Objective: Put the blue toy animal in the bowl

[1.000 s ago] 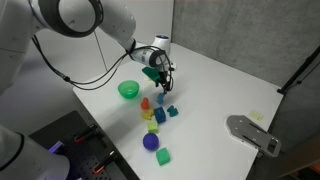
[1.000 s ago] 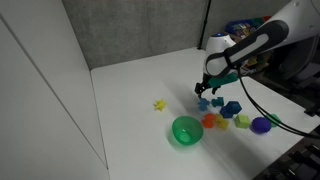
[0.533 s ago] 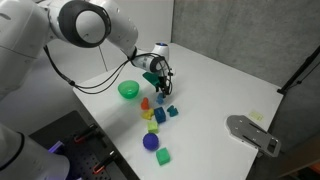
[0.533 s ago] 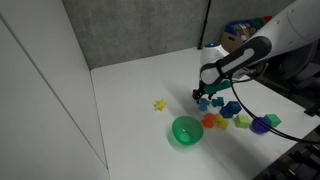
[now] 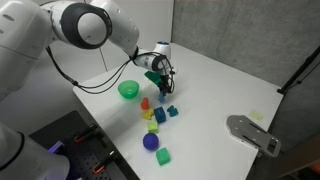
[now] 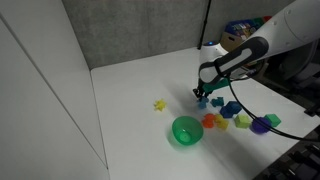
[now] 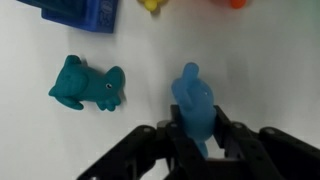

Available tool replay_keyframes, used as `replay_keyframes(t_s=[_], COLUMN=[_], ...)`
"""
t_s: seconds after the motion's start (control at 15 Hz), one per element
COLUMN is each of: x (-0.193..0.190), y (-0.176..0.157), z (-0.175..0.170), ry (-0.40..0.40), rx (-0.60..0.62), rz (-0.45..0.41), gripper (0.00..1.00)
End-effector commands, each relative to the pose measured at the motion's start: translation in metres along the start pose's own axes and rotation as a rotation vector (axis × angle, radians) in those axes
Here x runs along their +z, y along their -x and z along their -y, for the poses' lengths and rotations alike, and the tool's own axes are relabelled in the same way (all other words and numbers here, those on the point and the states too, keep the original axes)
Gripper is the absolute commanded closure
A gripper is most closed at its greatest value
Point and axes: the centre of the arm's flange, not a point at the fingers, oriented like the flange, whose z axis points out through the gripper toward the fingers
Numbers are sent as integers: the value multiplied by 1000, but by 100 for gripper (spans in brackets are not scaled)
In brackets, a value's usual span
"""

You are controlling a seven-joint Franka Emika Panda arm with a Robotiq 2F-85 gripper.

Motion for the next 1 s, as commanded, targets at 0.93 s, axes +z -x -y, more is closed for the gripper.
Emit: replay_keyframes(t_s=[0.93], x=[-178], y=[82], z=[76], ry=[-124], rx=[-184], rz=[70], gripper=[91])
